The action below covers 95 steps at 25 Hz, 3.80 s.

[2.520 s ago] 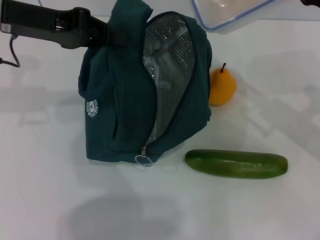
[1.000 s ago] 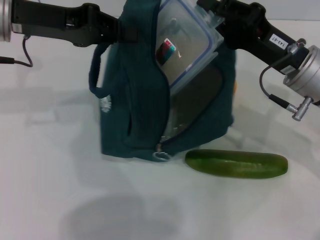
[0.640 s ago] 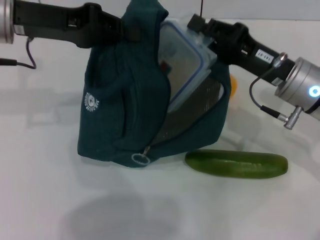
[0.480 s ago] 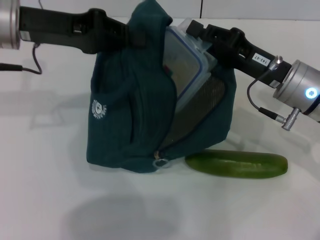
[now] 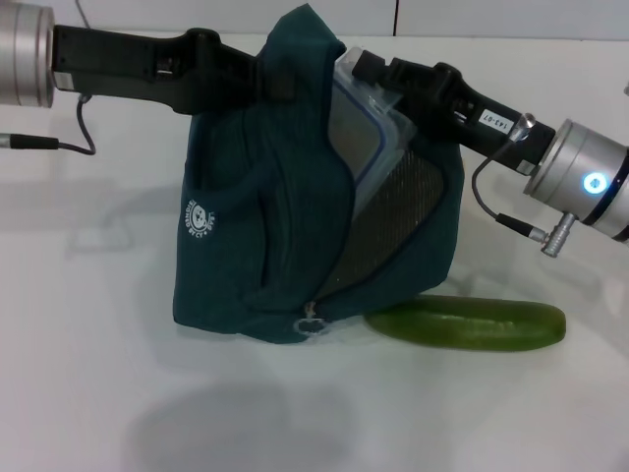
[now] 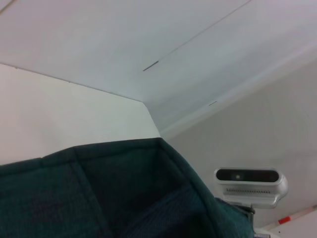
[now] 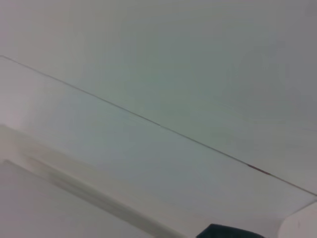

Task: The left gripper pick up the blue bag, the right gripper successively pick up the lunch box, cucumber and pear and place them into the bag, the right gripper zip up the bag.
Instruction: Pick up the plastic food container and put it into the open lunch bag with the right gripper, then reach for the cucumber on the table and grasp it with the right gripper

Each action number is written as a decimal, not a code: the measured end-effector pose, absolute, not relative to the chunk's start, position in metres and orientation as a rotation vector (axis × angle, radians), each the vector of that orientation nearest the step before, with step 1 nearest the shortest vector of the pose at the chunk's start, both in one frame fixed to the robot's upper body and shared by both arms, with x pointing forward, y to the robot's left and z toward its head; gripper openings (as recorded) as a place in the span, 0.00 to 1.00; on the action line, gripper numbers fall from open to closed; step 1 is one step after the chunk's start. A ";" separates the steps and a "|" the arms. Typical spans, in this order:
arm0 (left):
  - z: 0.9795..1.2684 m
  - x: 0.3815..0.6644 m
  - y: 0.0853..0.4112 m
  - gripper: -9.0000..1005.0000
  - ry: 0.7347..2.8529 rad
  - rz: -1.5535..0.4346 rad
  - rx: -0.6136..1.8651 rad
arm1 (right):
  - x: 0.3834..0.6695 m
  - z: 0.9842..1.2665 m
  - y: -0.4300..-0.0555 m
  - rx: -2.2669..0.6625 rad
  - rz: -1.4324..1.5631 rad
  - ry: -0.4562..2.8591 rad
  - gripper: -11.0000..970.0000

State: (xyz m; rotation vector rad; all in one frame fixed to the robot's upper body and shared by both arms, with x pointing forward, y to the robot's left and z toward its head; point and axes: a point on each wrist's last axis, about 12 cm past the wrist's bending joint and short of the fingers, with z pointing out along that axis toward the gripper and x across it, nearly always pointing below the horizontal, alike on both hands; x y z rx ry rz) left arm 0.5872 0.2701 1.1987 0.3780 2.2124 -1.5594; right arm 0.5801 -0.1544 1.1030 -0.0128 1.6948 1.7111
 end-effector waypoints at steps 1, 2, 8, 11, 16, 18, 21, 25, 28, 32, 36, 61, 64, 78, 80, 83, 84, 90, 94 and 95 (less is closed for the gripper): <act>1.199 0.587 0.270 0.05 2.213 -1.559 0.377 | 0.580 1.103 -0.154 -0.021 1.709 1.693 0.20; 1.198 0.587 0.271 0.05 2.213 -1.559 0.377 | 0.580 1.104 -0.153 -0.034 1.709 1.688 0.20; 1.199 0.587 0.273 0.05 2.215 -1.553 0.375 | 0.579 1.109 -0.154 -0.064 1.714 1.639 0.21; 1.199 0.587 0.275 0.05 2.214 -1.551 0.370 | 0.578 1.109 -0.167 -0.023 1.706 1.596 0.22; 1.200 0.586 0.279 0.05 2.212 -1.539 0.362 | 0.573 1.111 -0.200 0.043 1.675 1.482 0.32; 1.200 0.586 0.281 0.05 2.213 -1.533 0.358 | 0.570 1.112 -0.219 0.040 1.642 1.442 0.41; 1.200 0.585 0.285 0.05 2.211 -1.529 0.344 | 0.566 1.115 -0.246 -0.038 1.567 1.432 0.59; 1.199 0.584 0.287 0.05 2.212 -1.526 0.338 | 0.567 1.122 -0.272 -0.238 1.454 1.518 0.70; 1.199 0.584 0.288 0.05 2.214 -1.522 0.340 | 0.575 1.135 -0.283 -0.412 1.379 1.558 0.74; 1.199 0.584 0.288 0.05 2.211 -1.512 0.352 | 0.588 1.155 -0.280 -0.660 1.324 1.614 0.74; 1.197 0.583 0.290 0.05 2.214 -1.508 0.347 | 0.601 1.175 -0.269 -0.915 1.257 1.734 0.74; 1.197 0.581 0.301 0.05 2.255 -1.476 0.337 | 0.585 1.204 -0.192 -1.933 0.554 1.897 0.74; 1.197 0.582 0.299 0.05 2.258 -1.478 0.341 | 0.586 1.199 -0.182 -1.968 0.511 1.903 0.74; 1.197 0.583 0.298 0.05 2.271 -1.465 0.348 | 0.585 1.165 -0.157 -2.053 0.462 1.914 0.72; 1.198 0.583 0.298 0.05 2.270 -1.464 0.349 | 0.585 1.161 -0.155 -2.057 0.459 1.917 0.72; 1.198 0.583 0.298 0.05 2.270 -1.463 0.350 | 0.583 1.154 -0.152 -2.066 0.459 1.921 0.71; 1.198 0.583 0.298 0.05 2.270 -1.463 0.350 | 0.583 1.152 -0.151 -2.069 0.463 1.923 0.71; 1.198 0.583 0.298 0.05 2.270 -1.463 0.350 | 0.582 1.143 -0.149 -2.062 0.472 1.930 0.70; 1.198 0.583 0.298 0.05 2.270 -1.463 0.350 | 0.583 1.140 -0.149 -2.056 0.468 1.940 0.69; 1.198 0.583 0.298 0.05 2.270 -1.463 0.350 | 0.583 1.140 -0.149 -2.053 0.466 1.941 0.68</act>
